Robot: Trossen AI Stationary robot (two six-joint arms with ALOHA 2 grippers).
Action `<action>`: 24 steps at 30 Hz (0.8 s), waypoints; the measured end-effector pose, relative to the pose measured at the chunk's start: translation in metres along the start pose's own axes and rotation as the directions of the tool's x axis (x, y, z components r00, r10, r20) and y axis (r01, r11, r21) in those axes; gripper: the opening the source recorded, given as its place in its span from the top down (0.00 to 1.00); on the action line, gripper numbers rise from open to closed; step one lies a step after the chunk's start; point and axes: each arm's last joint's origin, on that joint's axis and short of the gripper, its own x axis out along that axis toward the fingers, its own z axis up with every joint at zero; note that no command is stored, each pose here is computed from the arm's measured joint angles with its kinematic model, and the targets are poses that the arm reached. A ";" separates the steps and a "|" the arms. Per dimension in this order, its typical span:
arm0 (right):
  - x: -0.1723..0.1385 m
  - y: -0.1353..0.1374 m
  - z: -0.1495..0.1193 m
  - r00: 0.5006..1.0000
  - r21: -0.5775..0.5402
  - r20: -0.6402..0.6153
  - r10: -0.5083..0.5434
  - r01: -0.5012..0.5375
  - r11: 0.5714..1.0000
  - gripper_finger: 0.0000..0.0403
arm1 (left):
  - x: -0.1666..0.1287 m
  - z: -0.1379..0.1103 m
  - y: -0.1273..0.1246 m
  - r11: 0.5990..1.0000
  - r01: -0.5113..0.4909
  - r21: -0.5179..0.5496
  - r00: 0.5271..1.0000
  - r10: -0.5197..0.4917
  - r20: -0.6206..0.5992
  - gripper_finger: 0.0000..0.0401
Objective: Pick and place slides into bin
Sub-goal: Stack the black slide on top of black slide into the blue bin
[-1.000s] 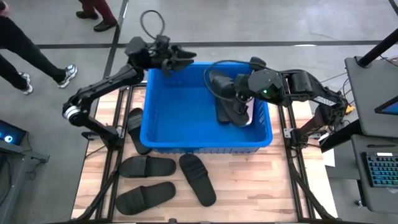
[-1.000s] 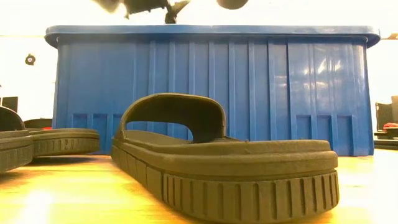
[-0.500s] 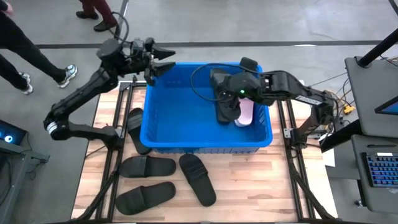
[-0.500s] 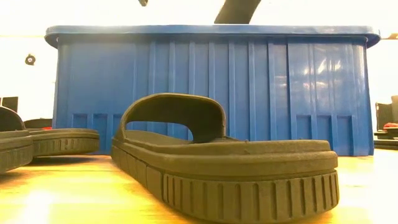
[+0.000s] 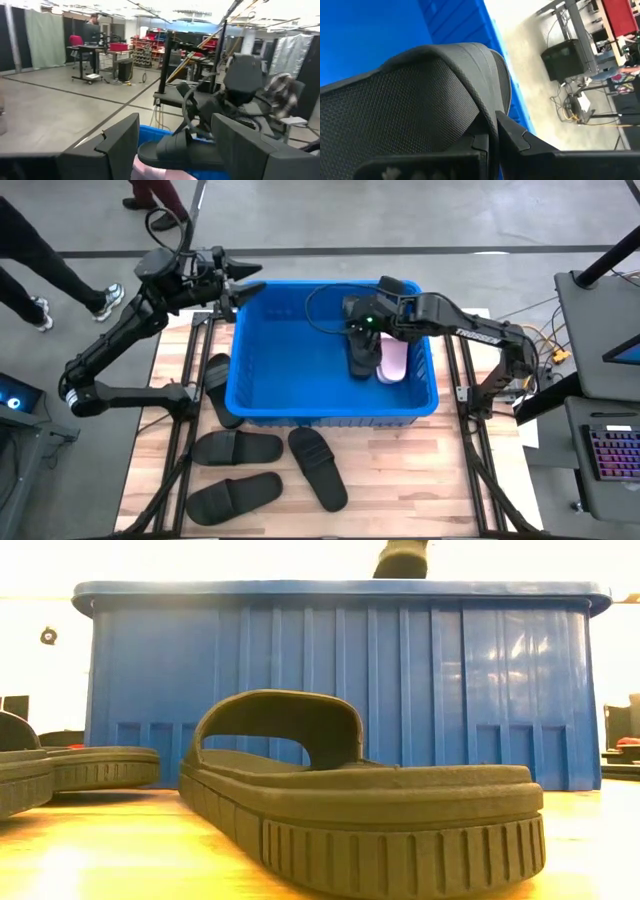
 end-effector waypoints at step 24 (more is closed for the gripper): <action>0.117 0.035 -0.050 0.995 0.062 -0.068 -0.075 0.079 0.995 0.98 | 0.002 -0.008 0.002 1.000 -0.020 -0.004 0.997 0.019 -0.073 0.42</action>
